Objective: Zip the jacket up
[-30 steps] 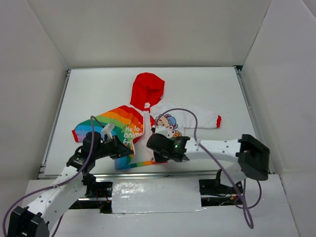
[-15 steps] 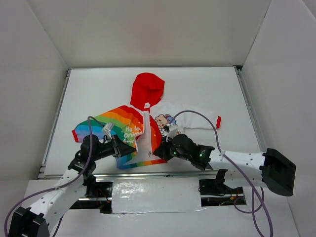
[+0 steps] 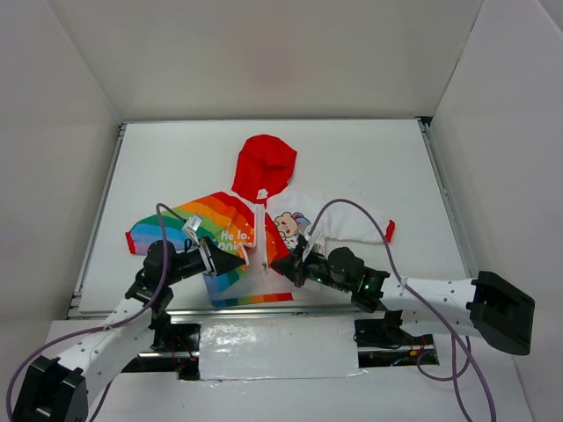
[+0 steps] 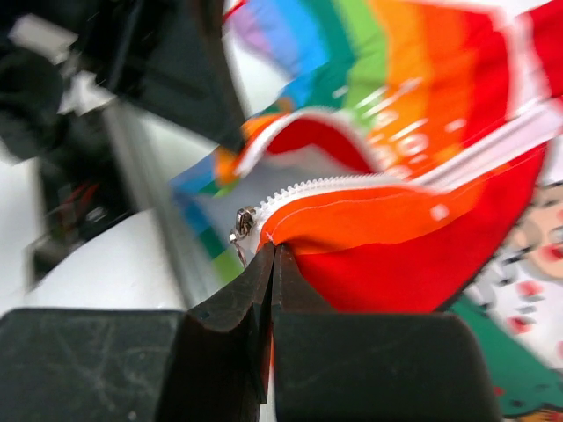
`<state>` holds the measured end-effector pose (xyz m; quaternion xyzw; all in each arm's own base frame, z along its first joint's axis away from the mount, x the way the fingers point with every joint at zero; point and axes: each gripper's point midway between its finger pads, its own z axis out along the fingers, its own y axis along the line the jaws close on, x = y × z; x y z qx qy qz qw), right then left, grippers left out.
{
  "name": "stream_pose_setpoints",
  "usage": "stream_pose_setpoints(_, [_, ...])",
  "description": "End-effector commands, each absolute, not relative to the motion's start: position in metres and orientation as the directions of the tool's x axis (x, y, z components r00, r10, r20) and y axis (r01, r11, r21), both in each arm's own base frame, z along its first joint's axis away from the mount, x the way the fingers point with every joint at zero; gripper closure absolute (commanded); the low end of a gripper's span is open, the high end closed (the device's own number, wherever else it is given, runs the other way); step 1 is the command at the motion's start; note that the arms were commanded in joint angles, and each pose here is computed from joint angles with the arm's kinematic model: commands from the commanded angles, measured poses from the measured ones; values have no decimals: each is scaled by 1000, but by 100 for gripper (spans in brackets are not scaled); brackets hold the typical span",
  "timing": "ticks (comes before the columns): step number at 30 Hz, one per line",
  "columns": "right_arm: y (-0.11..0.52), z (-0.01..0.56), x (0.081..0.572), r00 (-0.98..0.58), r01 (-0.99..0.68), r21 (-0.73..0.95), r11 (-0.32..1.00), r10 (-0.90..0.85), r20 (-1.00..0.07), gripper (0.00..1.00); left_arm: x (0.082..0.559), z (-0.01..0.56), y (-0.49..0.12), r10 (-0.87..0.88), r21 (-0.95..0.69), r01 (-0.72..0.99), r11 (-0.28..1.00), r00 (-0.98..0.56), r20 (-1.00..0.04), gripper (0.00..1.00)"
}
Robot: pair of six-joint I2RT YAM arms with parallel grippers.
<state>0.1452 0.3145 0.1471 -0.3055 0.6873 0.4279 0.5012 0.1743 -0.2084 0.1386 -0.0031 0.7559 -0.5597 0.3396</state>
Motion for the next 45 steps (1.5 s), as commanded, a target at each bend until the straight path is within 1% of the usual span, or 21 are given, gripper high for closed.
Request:
stream_pose_setpoints(1, [311, 186, 191, -118, -779, 141, 611, 78, -990, 100, 183, 158, -210, -390, -816, 439, 376, -724, -569, 100])
stream_pose_setpoints(4, [308, 207, 206, -41, -738, 98, 667, 101, -994, 100, 185, 156, -209, -395, -812, 430, 394, -719, -572, 100])
stream_pose_setpoints(9, [309, 255, 204, 108, -763, 52, 644, 207, -972, 100, 185, 153, -207, -384, -803, 420, 422, -720, -578, 100])
stream_pose_setpoints(11, [306, 271, 199, 137, -783, 70, 619, 282, -950, 100, 185, 156, -206, -385, -801, 422, 425, -716, -582, 100])
stream_pose_setpoints(13, [306, 272, 194, 126, -797, 90, 597, 310, -942, 100, 185, 163, -205, -391, -793, 440, 422, -701, -597, 100])
stream_pose_setpoints(15, [311, 266, 183, 68, -837, 130, 531, 338, -939, 100, 185, 171, -204, -401, -785, 457, 419, -682, -612, 100])
stream_pose_setpoints(18, [319, 255, 171, -15, -871, 173, 459, 327, -945, 100, 186, 182, -205, -410, -776, 480, 409, -663, -627, 100])
stream_pose_setpoints(21, [320, 236, 160, -116, -876, 245, 415, 311, -943, 100, 186, 192, -207, -409, -771, 507, 385, -655, -635, 100])
stream_pose_setpoints(24, [315, 222, 152, -184, -868, 304, 391, 316, -931, 100, 184, 211, -210, -433, -749, 572, 334, -613, -661, 100])
stream_pose_setpoints(27, [310, 216, 148, -221, -859, 344, 379, 332, -917, 100, 181, 218, -211, -447, -748, 594, 296, -606, -658, 100])
stream_pose_setpoints(28, [312, 212, 143, -245, -864, 353, 359, 312, -918, 100, 179, 226, -212, -456, -731, 624, 277, -584, -672, 100])
stream_pose_setpoints(29, [314, 213, 141, -260, -863, 364, 350, 310, -914, 100, 178, 224, -212, -460, -738, 619, 266, -592, -662, 100])
stream_pose_setpoints(33, [320, 205, 140, -321, -844, 410, 346, 286, -903, 100, 174, 232, -212, -481, -722, 652, 229, -570, -667, 100])
stream_pose_setpoints(37, [321, 204, 146, -355, -812, 456, 365, 311, -881, 100, 170, 236, -212, -489, -704, 679, 208, -551, -676, 100])
stream_pose_setpoints(39, [322, 204, 153, -371, -785, 482, 390, 327, -869, 100, 170, 235, -212, -489, -707, 675, 211, -554, -674, 100])
stream_pose_setpoints(45, [329, 209, 158, -400, -759, 528, 380, 367, -840, 100, 169, 229, -212, -502, -736, 646, 201, -578, -644, 100])
